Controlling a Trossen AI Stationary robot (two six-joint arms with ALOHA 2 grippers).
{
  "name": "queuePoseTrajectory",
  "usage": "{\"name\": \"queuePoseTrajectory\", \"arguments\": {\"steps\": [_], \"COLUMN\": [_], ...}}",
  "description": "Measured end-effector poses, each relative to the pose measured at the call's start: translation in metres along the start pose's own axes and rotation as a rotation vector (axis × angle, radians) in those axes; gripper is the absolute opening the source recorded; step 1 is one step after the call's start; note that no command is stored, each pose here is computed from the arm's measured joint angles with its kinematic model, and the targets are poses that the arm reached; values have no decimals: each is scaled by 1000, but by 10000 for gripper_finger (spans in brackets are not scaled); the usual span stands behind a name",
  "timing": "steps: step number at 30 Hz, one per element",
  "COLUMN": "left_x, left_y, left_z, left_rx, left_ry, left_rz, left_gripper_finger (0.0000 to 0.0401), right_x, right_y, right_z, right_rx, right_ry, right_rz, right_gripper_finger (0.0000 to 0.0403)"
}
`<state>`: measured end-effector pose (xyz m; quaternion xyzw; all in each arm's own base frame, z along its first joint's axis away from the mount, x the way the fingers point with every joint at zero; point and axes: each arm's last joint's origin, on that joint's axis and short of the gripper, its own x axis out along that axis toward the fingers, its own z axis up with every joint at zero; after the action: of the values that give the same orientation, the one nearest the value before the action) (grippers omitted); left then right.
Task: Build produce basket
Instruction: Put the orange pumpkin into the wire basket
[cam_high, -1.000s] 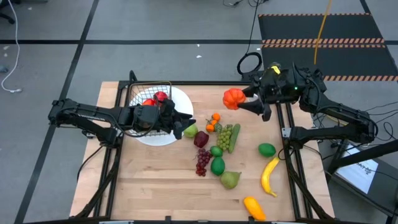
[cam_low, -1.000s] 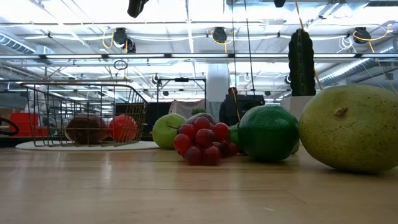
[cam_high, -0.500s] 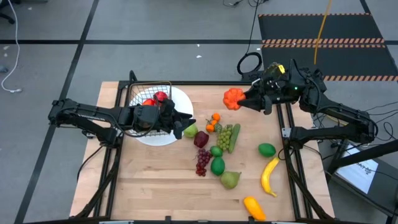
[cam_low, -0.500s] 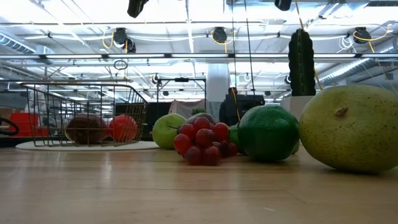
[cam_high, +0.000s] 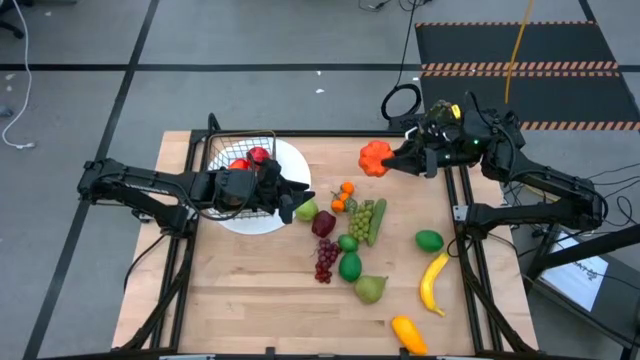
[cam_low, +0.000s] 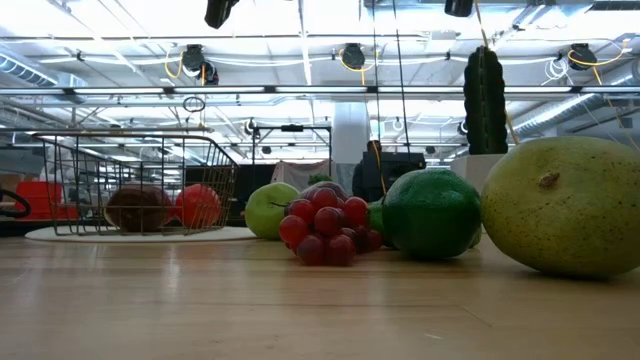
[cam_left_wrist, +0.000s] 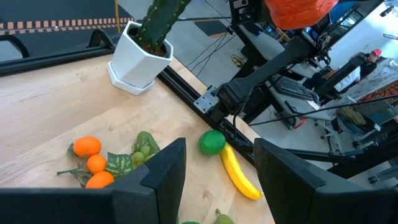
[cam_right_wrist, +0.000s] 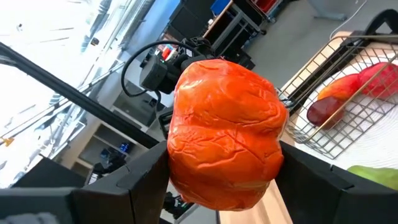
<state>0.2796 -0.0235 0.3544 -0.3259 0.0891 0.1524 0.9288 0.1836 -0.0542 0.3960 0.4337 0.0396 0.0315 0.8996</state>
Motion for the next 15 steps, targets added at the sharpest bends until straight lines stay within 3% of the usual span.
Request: {"name": "queuePoseTrajectory", "arguments": {"steps": [15], "left_x": [-1], "left_y": [-8], "left_z": [9], "left_rx": [-38], "left_ry": [-89], "left_rz": [-80], "left_gripper_finger": [189], "right_x": [0], "right_y": [0], "right_z": [0], "right_rx": [-133], "right_ry": [0], "right_rz": [-1], "right_gripper_finger": [254]}}
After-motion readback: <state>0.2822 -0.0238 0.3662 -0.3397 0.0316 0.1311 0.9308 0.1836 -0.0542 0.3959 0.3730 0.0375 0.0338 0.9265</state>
